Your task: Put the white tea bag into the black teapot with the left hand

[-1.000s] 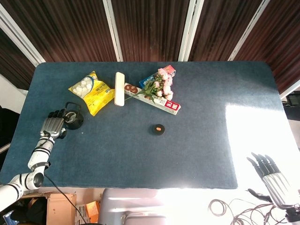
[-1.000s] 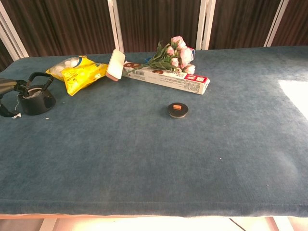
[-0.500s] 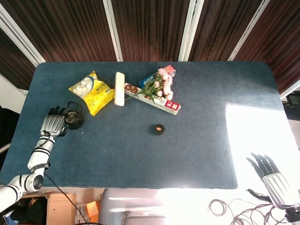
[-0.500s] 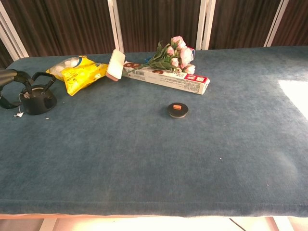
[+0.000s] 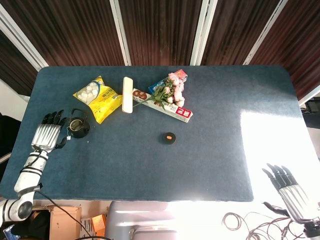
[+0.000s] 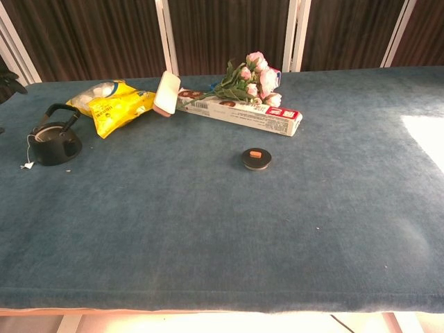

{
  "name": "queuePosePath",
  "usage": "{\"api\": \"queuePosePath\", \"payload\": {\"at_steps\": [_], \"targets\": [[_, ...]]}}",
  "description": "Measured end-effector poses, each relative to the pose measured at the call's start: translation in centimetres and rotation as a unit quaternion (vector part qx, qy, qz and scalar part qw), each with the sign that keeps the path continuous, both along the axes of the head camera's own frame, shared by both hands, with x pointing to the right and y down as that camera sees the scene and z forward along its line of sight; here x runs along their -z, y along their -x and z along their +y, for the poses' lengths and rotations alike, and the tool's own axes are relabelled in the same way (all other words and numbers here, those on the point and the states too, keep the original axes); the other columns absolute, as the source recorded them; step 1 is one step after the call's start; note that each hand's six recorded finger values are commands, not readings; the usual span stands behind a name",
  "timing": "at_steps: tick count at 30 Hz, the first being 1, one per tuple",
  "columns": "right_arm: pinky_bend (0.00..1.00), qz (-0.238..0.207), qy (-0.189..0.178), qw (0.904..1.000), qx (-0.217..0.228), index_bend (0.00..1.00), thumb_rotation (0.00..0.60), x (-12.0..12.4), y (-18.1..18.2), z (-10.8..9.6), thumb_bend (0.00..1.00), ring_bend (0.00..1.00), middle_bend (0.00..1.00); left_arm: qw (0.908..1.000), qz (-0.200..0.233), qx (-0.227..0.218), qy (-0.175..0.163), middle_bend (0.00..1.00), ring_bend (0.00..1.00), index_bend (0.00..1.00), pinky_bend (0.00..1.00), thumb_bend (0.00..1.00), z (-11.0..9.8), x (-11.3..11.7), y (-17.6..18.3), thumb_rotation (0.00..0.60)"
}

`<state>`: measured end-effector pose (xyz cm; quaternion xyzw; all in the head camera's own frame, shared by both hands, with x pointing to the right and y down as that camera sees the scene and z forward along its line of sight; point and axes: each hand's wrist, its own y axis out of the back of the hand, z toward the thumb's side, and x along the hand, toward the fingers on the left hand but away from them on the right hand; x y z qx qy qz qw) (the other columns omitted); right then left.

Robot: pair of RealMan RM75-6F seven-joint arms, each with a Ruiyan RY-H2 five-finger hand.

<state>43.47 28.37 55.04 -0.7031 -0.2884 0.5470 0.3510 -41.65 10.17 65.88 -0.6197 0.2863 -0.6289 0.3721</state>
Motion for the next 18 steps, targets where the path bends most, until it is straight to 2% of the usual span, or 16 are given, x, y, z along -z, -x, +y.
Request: {"api": "queuePosePath", "payload": {"at_steps": [5, 9, 13, 18], "targets": [[0.0, 0.005, 0.001, 1.0, 0.003, 0.0, 0.6, -0.2, 0.2, 0.1, 0.11, 0.0, 0.0, 0.998, 0.05, 0.011, -0.037, 0.0, 0.0, 0.04, 0.09, 0.2, 4.3, 4.2, 1.5, 0.6], [0.0, 0.01, 0.003, 0.9999, 0.009, 0.0, 0.6, -0.6, 0.5, 0.3, 0.11, 0.0, 0.0, 0.9912, 0.109, 0.033, -0.067, 0.0, 0.0, 0.04, 0.09, 0.14, 9.4, 6.8, 3.0, 0.6], [0.0, 0.015, 0.006, 0.9998, 0.013, 0.0, 0.6, -0.9, 0.9, 0.4, 0.11, 0.0, 0.0, 0.9835, 0.163, 0.048, -0.062, 0.0, 0.0, 0.04, 0.09, 0.1, 14.1, 7.9, 3.5, 0.6], [0.0, 0.017, 0.004, 0.9997, 0.018, 0.0, 0.6, -0.8, 1.1, 0.8, 0.11, 0.0, 0.0, 0.986, 0.159, 0.027, -0.042, 0.0, 0.0, 0.04, 0.09, 0.1, 15.9, 7.0, 2.9, 0.6]]}}
